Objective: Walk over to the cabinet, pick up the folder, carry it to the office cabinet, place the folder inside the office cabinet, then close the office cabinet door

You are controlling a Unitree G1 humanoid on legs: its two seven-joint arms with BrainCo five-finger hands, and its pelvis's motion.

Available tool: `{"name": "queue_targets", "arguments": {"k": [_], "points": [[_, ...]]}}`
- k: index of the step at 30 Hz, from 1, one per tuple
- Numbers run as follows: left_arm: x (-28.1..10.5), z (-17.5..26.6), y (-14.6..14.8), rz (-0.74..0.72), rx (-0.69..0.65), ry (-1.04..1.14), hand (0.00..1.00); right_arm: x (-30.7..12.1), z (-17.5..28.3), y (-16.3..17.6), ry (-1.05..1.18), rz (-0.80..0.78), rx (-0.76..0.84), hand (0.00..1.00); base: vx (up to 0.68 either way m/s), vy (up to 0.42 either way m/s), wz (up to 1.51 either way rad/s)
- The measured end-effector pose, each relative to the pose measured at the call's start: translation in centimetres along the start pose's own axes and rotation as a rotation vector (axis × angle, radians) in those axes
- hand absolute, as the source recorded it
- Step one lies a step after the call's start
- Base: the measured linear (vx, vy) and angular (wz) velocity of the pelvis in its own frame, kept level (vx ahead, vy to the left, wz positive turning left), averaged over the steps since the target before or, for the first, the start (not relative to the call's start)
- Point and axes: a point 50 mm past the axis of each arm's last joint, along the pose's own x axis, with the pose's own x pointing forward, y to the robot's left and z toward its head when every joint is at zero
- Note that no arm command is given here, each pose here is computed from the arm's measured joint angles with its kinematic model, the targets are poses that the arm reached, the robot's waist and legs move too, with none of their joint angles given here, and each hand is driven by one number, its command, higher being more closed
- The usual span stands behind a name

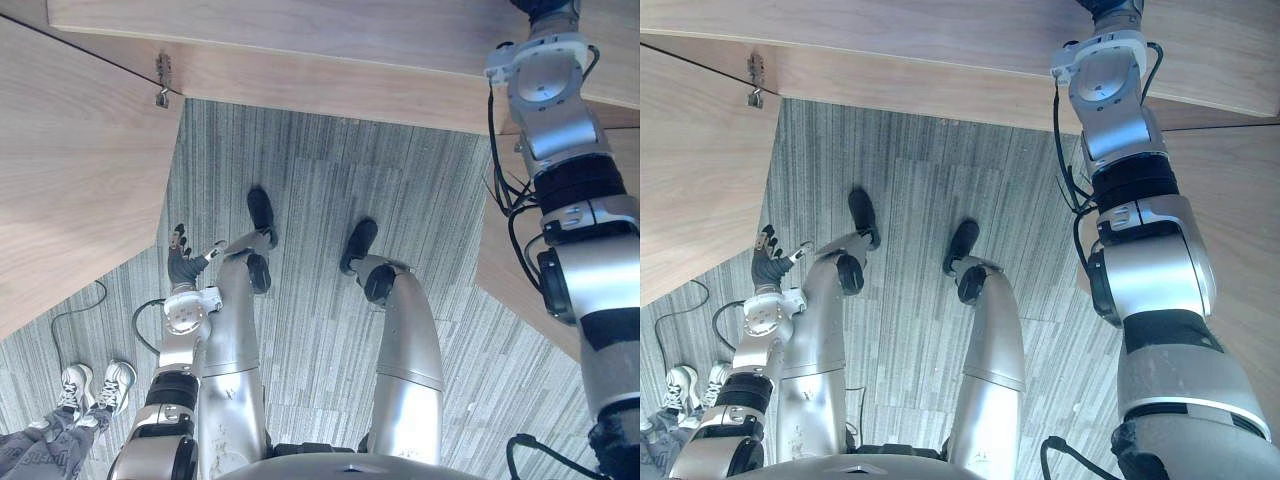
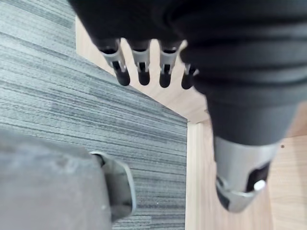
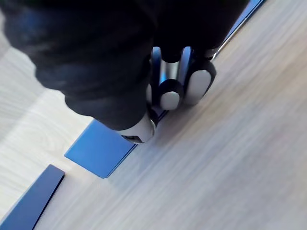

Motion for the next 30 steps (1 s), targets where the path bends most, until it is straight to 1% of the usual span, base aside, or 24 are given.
{"name": "queue_targets", "arguments": {"k": [2,6,9,11,15,17,19,23,25,26,29,30], "points": [[0.0,0.0,0.0,0.001,-0.001,0.000,0.00,0.1,-0.2,-0.3,0.021,-0.021,0.042,1.00,-0.05,0.012,-0.01],[0.0,-0.1,0.0,0.003,-0.001,0.007,0.00,-0.1,-0.9,-0.7,0.092,-0.081,0.190,1.00,-0.02,0.006,-0.01],[-0.1,-0.3,-0.2,0.005,-0.009,0.020,0.00,-1.0,-2.7,-1.6,0.189,-0.179,0.341,1.00,-0.04,-0.002,-0.02],[-0.1,-0.4,-0.1,0.014,-0.009,0.032,0.00,-1.9,-3.1,-1.4,0.213,-0.204,0.424,1.00,-0.04,-0.008,-0.10],[-0.1,-0.6,0.2,0.027,-0.008,0.050,0.00,-4.0,-2.2,-0.4,0.162,-0.223,0.516,1.00,-0.03,-0.007,-0.16],[-0.3,-0.8,-0.2,0.025,-0.024,0.062,0.00,-5.4,-0.8,-0.1,0.099,-0.232,0.576,1.00,-0.02,-0.006,-0.06],[-0.5,-1.0,-0.6,0.016,-0.029,0.076,0.00,-6.7,0.5,0.1,0.030,-0.222,0.591,1.00,-0.03,-0.002,-0.09],[-1.5,-2.3,-1.5,-0.016,-0.028,0.128,0.00,-10.4,2.0,0.9,-0.067,-0.168,0.589,1.00,-0.02,-0.007,-0.09],[-2.4,-3.5,-1.2,-0.013,-0.010,0.172,0.00,-13.6,2.4,2.0,-0.091,-0.087,0.595,1.00,0.02,-0.014,-0.17],[-2.6,-3.8,-1.0,-0.011,0.000,0.181,0.00,-14.4,2.4,2.4,-0.089,-0.065,0.599,1.00,0.06,-0.023,-0.16],[-3.6,-5.2,-0.3,-0.018,0.035,0.227,0.00,-18.9,2.2,4.9,-0.044,0.102,0.607,1.00,0.11,-0.040,-0.14],[-4.1,-6.0,-0.1,-0.016,0.045,0.258,0.00,-21.2,1.8,6.3,-0.001,0.189,0.597,1.00,0.13,-0.021,-0.11]]}}
